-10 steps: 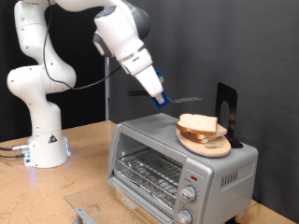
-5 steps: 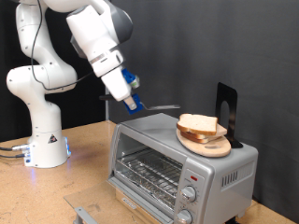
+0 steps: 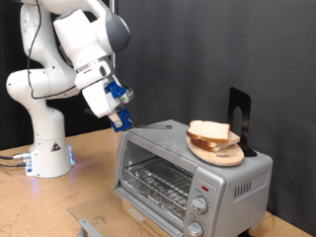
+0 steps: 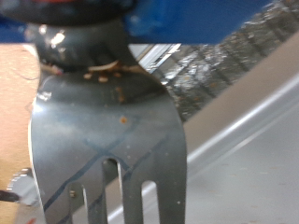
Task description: Make a piece of toast with the oven
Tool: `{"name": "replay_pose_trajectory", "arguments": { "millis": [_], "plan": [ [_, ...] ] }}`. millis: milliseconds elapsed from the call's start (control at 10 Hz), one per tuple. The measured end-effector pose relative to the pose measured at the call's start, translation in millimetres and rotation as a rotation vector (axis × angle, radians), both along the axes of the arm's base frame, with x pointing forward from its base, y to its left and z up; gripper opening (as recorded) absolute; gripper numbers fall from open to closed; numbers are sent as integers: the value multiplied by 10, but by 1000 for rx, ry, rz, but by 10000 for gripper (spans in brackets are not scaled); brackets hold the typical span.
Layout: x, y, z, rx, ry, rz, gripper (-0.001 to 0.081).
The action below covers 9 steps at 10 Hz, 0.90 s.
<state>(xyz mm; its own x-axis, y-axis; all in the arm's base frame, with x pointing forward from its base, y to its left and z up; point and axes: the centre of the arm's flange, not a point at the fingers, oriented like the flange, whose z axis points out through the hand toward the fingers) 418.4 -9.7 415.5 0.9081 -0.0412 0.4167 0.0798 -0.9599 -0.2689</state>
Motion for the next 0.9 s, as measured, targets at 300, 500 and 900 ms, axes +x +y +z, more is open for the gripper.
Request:
{"name": "replay_pose_trajectory", "arguments": {
  "millis": [300, 500, 900],
  "plan": [
    [141, -32, -102, -1, 4, -24, 394],
    [249, 3, -182, 17, 44, -35, 394],
    [457, 71, -211, 47, 42, -33, 394]
  ]
}}
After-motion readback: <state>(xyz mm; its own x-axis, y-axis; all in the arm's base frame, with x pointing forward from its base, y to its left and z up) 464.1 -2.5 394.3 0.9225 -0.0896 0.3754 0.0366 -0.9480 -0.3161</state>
